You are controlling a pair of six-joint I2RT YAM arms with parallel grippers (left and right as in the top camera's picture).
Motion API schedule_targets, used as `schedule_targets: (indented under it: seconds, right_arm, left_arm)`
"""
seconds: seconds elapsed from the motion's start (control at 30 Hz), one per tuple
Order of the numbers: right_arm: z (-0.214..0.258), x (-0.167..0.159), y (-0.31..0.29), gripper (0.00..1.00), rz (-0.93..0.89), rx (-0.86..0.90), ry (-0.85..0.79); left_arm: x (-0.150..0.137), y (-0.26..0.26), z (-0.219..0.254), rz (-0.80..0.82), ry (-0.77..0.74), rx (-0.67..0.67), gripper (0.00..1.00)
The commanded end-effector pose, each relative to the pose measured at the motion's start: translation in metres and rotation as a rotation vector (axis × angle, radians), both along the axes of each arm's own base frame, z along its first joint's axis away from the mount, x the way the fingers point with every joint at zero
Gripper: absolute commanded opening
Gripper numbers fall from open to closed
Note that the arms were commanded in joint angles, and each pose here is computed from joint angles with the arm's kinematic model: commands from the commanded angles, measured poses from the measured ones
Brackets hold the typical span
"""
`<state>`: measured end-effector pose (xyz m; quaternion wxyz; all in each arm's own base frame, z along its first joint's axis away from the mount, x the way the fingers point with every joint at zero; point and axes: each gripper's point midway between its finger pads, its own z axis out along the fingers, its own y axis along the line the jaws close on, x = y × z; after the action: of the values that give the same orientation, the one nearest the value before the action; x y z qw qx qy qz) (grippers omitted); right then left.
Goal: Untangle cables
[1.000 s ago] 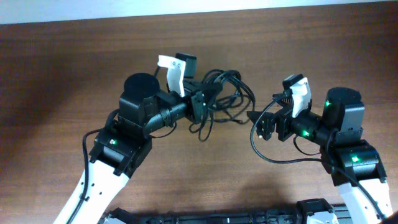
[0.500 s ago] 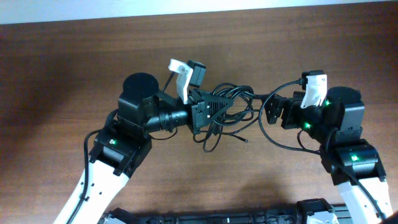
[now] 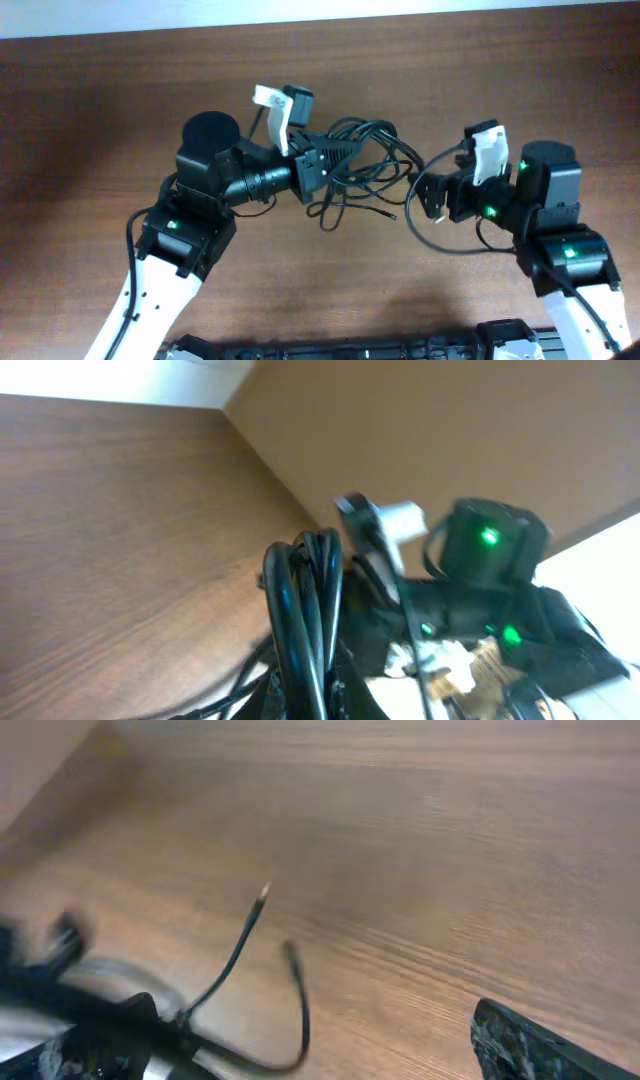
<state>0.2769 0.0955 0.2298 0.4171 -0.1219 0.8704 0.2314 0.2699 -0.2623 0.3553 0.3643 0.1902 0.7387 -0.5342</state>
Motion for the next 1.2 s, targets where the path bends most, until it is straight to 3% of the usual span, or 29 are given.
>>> schedule_targets:
  seconds: [0.0,0.33,0.67,1.03,1.17]
  right_arm:
    - [0.015,-0.020,0.017,0.98,0.180,-0.019,-0.109]
    - [0.059,-0.068,0.049,0.98,0.500,-0.005,-0.388]
    - [0.065,-0.080,0.059,0.98,0.702,-0.132,-0.624]
    - [0.055,-0.073,0.063,1.00,0.743,-0.109,-0.594]
    - [0.048,-0.068,0.064,0.91,0.753,-0.083,-0.554]
  left_arm:
    - [0.011,0.008,0.014,0.055,-0.058,-0.004,0.00]
    - [0.019,0.013,-0.002,0.125,-0.025,0.054,0.00]
    - [-0.016,-0.018,-0.002,-0.041,-0.090,0.070,0.00]
    - [-0.029,-0.030,0.001,-0.091,-0.127,0.069,0.00]
    - [-0.028,-0.030,0.005,-0.090,-0.143,0.059,0.00]
